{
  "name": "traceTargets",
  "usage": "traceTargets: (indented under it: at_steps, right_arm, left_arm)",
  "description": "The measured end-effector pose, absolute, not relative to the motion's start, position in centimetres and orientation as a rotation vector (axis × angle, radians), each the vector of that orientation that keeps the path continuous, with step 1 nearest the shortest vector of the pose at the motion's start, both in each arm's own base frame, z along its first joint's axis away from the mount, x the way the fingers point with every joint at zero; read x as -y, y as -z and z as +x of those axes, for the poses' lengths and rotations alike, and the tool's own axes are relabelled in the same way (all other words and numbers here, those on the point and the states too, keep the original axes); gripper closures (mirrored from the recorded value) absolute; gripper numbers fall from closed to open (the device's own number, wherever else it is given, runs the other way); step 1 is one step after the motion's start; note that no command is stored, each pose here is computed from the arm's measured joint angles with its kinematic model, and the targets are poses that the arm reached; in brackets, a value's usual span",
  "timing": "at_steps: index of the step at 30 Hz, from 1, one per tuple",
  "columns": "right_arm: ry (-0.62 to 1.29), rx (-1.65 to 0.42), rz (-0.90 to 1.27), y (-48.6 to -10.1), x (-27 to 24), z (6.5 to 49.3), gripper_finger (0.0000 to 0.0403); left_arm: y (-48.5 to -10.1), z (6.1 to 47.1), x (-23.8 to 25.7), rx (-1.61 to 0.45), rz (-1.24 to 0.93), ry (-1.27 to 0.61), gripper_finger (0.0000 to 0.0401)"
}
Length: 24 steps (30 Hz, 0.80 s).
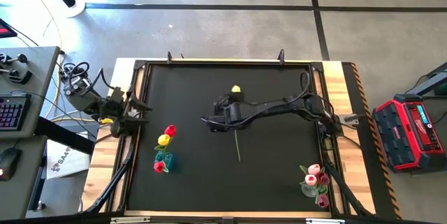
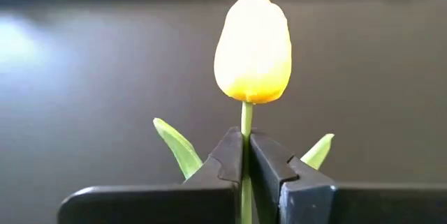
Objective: Sort flowers into vase by color
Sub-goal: Put the yellow flower into the blue vase
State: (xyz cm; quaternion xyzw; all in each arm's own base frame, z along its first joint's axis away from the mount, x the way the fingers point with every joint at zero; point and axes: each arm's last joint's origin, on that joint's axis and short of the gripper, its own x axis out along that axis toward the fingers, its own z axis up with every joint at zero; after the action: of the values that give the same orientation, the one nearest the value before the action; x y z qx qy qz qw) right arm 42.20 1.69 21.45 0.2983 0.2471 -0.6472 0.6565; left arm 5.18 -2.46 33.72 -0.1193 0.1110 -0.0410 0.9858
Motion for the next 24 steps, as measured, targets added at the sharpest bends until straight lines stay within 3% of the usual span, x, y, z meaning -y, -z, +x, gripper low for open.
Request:
traceTargets:
  at_steps: [6,15,19,24]
  right_arm:
    - [1.348,-0.412,0.452,-27.4,-1.3,43.9,0.0399]
    - [1.086,-0.335,0.309,-34.8,-0.5,46.5,0.0399]
    - [0.86,-0.299,0.272,-37.0,-0.1,48.0,0.0399]
    - [0.442,-0.168,0.231,-39.5,0.3,49.7,0.0399]
  left_arm:
    - [-34.2,5.3,2.2,-0.159,-0.206,-0.008,0.0186]
    - [-34.4,5.3,2.2,-0.142,-0.189,-0.011,0.0186]
    - [-34.4,5.3,2.2,-0.138,-0.182,-0.024,0.0186]
    - [-34.6,5.3,2.2,-0.12,-0.167,-0.016,0.0186]
